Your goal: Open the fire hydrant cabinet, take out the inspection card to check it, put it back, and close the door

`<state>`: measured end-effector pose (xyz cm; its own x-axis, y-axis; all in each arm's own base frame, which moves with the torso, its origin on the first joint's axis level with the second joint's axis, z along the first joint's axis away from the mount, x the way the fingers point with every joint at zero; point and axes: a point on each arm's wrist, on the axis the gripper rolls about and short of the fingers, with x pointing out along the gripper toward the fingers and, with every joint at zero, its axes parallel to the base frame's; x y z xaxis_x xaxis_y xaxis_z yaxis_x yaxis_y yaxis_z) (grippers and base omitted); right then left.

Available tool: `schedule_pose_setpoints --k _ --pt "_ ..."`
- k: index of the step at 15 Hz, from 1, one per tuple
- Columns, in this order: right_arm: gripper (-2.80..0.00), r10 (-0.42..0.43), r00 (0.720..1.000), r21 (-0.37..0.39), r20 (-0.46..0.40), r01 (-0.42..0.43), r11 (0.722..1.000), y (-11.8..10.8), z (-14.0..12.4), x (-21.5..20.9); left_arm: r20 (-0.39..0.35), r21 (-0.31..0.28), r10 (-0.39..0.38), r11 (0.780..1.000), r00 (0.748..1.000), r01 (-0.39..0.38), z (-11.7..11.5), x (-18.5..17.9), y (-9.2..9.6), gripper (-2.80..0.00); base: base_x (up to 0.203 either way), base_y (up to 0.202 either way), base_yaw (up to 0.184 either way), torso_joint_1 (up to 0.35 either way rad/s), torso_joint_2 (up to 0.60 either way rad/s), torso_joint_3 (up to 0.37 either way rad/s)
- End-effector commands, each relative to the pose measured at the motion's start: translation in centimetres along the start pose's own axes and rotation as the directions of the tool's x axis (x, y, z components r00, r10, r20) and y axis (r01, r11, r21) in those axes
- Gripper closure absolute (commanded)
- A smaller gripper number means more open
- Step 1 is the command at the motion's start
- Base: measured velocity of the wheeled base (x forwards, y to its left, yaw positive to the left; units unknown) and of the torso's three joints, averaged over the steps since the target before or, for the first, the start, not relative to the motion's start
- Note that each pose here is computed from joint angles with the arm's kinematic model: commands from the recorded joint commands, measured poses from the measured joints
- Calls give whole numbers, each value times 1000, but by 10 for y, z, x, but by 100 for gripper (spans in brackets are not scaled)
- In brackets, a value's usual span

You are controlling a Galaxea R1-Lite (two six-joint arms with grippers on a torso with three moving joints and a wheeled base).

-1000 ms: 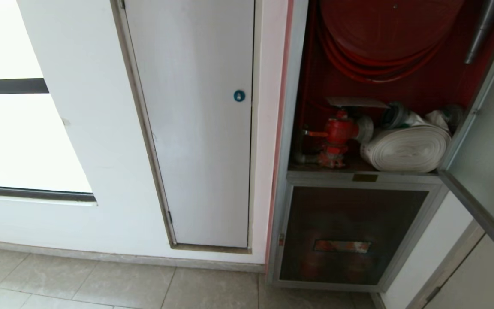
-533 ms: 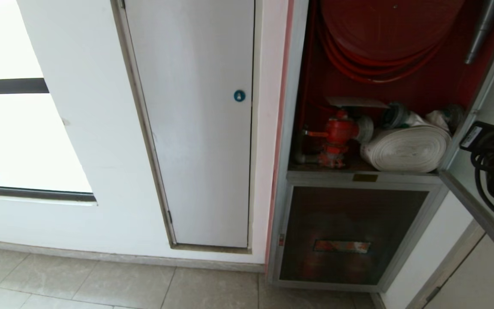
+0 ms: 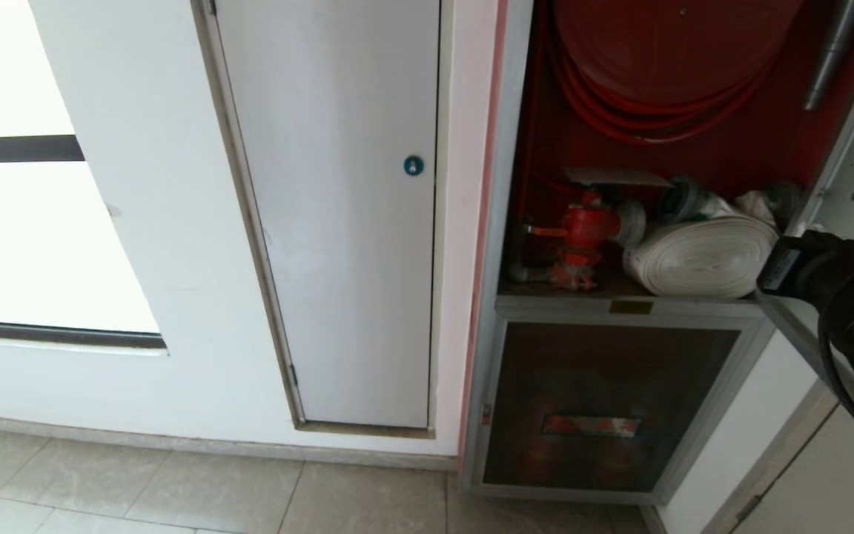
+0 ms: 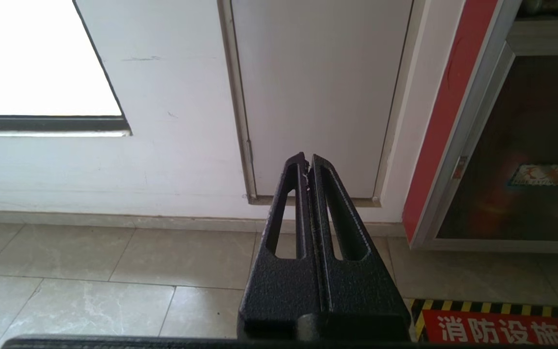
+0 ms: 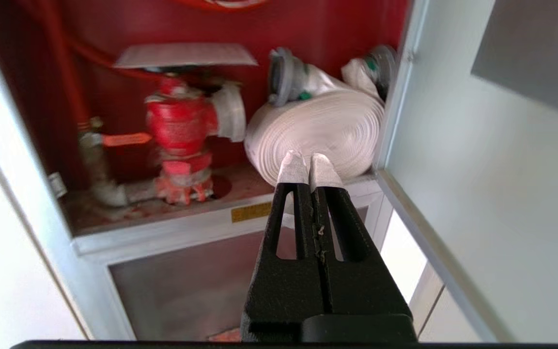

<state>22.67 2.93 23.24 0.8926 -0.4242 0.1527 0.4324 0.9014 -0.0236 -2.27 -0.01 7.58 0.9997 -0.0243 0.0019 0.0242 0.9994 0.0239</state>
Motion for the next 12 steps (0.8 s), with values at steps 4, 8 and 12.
schedule_pose_setpoints --k 4,8,12 --pt "0 -64 996 40 60 62 997 -39 31 -53 -7 0 1 1000 1000 -1 -2 1 0 0 0 0 0 0 0 0" --pt "0 -210 977 49 42 208 977 -79 44 -98 -7 -1 0 1000 1000 0 -2 1 0 0 0 0 0 0 0 0" --pt "0 -373 927 34 30 372 927 -115 37 -136 -7 0 0 1000 1000 0 -2 1 0 0 0 0 0 0 0 0"
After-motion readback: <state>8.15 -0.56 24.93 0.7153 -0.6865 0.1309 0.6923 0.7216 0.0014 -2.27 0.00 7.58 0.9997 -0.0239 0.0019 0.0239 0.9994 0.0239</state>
